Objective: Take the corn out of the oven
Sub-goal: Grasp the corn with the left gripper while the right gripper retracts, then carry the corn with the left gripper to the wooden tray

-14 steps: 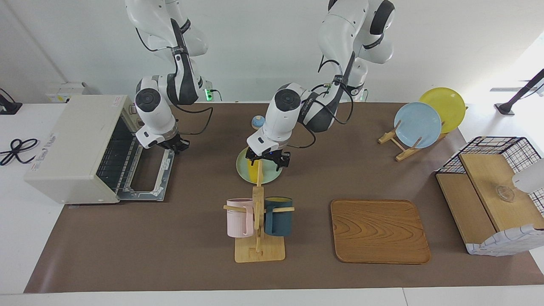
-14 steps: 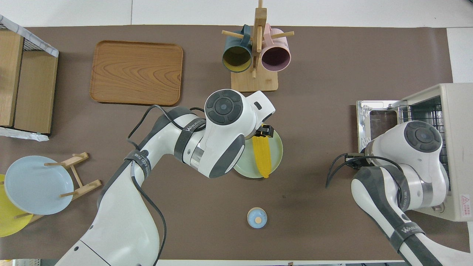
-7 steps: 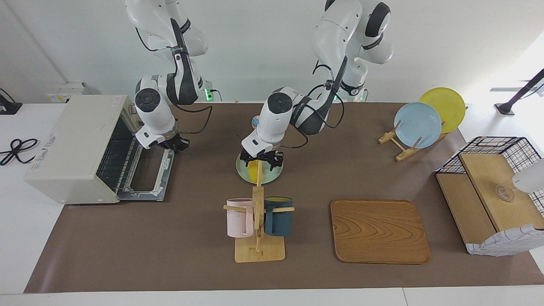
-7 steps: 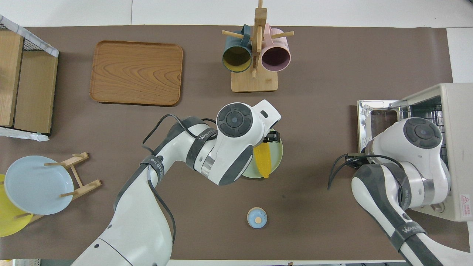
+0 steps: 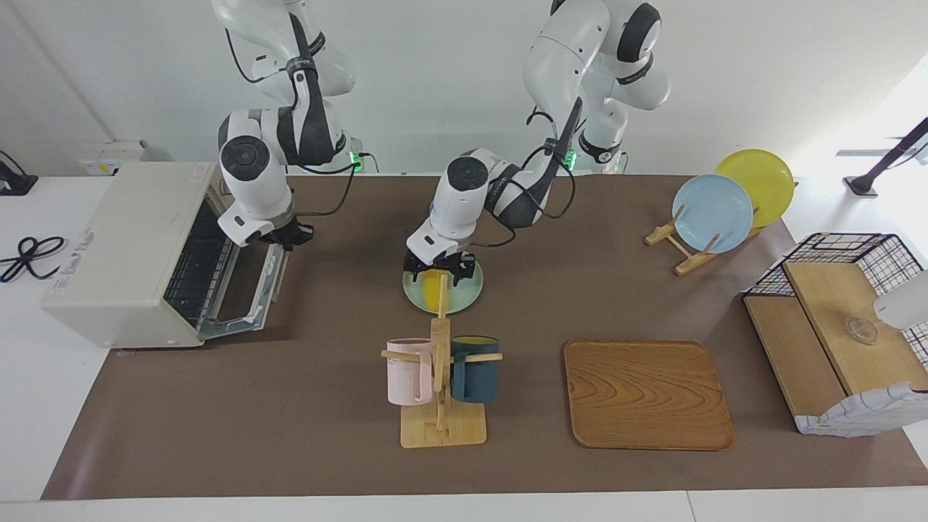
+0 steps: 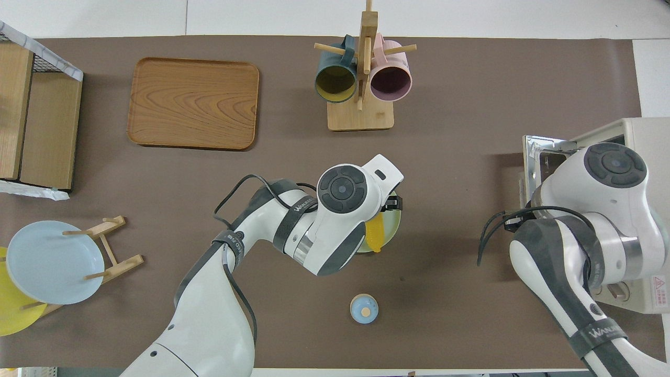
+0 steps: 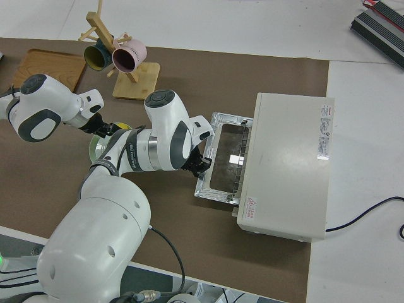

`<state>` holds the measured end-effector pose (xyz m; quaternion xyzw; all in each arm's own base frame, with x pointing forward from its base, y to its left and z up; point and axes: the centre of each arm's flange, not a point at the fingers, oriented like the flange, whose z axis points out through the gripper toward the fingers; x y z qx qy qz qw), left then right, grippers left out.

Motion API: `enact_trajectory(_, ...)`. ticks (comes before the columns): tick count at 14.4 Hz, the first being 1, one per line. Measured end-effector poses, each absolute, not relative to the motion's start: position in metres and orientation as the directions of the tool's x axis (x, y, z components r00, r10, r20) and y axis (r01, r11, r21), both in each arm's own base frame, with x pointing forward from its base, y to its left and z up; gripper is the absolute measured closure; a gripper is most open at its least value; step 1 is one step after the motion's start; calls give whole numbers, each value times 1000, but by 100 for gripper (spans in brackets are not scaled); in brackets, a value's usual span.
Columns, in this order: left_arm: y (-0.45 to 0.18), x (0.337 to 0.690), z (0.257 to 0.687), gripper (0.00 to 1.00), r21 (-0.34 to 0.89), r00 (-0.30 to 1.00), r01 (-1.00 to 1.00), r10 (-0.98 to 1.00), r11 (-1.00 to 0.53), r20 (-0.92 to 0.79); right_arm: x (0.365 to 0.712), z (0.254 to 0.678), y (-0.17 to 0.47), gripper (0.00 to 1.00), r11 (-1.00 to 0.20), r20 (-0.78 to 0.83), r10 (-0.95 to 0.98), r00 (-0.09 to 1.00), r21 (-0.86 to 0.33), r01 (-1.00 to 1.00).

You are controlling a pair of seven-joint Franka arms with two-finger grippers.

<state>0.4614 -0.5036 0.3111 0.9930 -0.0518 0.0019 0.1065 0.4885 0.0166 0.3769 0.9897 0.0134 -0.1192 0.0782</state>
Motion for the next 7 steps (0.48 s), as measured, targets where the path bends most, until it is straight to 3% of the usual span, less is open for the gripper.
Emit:
enact_trajectory(2, -504, 461, 311, 2, 211, 995, -102, -101, -972, 14, 491, 406, -1, 99, -984, -255, 46, 966, 154, 88)
enact_trajectory(5, -503, 461, 309, 39, 208, 995, -98, -98, -973, 11, 497, 456, -56, 99, -971, -226, 91, 970, 195, 137)
enact_trajectory(6, -502, 461, 309, 45, 208, 995, -97, -97, -973, 12, 498, 466, -82, 99, -967, -219, 96, 971, 209, 143)
enact_trajectory(7, -502, 461, 309, 46, 208, 995, -96, -96, -973, 11, 497, 472, -104, 99, -969, -213, 101, 972, 202, 145)
